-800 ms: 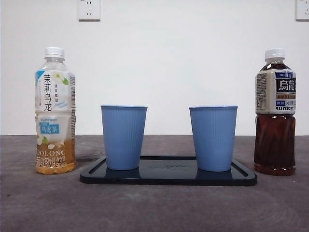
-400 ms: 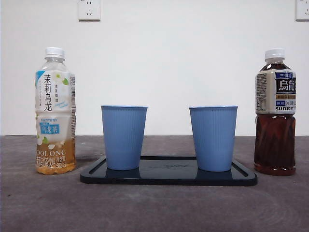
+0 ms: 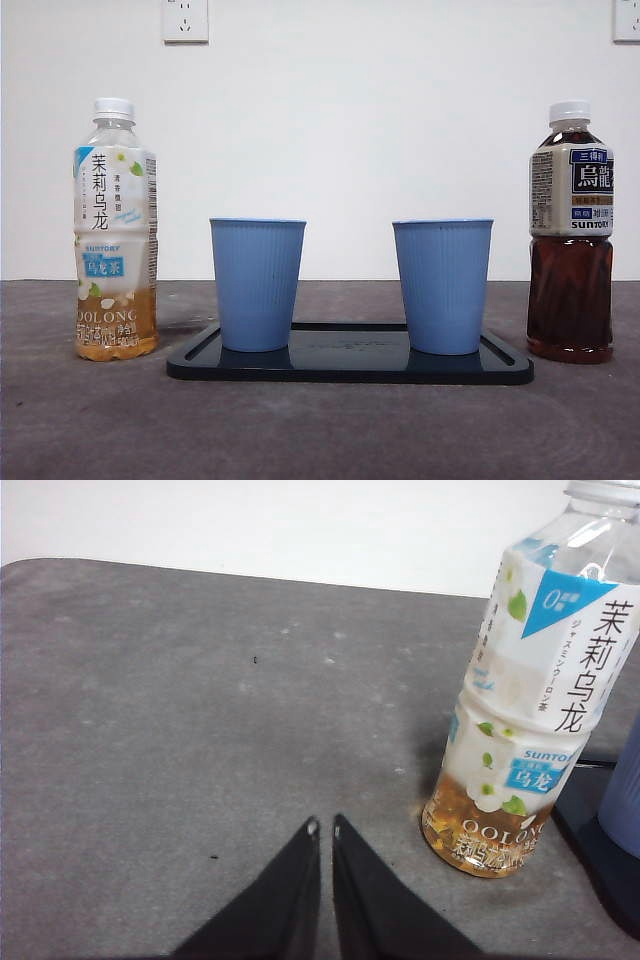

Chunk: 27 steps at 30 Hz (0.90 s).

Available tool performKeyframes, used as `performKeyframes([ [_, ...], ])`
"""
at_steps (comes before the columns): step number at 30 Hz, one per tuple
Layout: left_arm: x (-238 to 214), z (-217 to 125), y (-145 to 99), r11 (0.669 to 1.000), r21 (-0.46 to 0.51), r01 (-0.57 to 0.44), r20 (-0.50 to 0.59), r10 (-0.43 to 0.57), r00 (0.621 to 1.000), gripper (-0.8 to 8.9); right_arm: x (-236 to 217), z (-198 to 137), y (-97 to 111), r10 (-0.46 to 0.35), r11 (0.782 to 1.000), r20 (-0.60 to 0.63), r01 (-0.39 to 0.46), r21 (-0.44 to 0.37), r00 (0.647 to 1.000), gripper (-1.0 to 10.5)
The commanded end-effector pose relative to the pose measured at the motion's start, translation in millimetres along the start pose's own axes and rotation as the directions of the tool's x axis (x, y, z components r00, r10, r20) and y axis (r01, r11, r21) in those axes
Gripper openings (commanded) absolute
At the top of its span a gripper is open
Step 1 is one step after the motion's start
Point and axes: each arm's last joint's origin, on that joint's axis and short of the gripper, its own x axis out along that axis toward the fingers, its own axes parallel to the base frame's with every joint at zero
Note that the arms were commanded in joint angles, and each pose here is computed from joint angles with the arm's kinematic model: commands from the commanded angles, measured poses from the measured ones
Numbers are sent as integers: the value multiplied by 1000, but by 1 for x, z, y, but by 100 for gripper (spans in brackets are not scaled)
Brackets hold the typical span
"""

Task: Pour the drink into the cup

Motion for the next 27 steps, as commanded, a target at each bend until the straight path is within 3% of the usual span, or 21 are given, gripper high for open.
performKeyframes([
  [1, 2, -7, 1, 1000, 12, -3, -23, 4, 1000, 21, -1, 3, 2, 8, 1000, 13, -7, -22, 1000, 17],
  [8, 2, -7, 1, 1000, 12, -3, -23, 4, 1000, 21, -1, 3, 1, 4, 1000, 23, -3, -30, 1000, 17],
  [10, 2, -7, 1, 1000, 12, -3, -23, 4, 1000, 21, -3, 4, -1, -76, 993, 67, 82, -87, 995, 14],
  [12, 2, -7, 1, 1000, 12, -3, -23, 4, 1000, 21, -3, 1, -6, -181, 965, 108, 198, -173, 978, 15],
  [16, 2, -7, 1, 1000, 12, -3, -23, 4, 1000, 21, 2, -19, -22, -319, 910, 179, 354, -218, 931, 15],
  [21, 2, -7, 1, 1000, 12, -3, -23, 4, 1000, 21, 20, -55, -56, -488, 803, 332, 564, -190, 807, 14],
  [24, 2, -7, 1, 1000, 12, -3, -23, 4, 1000, 21, 32, -77, -77, -564, 736, 399, 659, -153, 723, 15],
  [27, 2, -7, 1, 1000, 12, -3, -23, 4, 1000, 21, 43, -99, -96, -609, 686, 440, 717, -124, 660, 15],
])
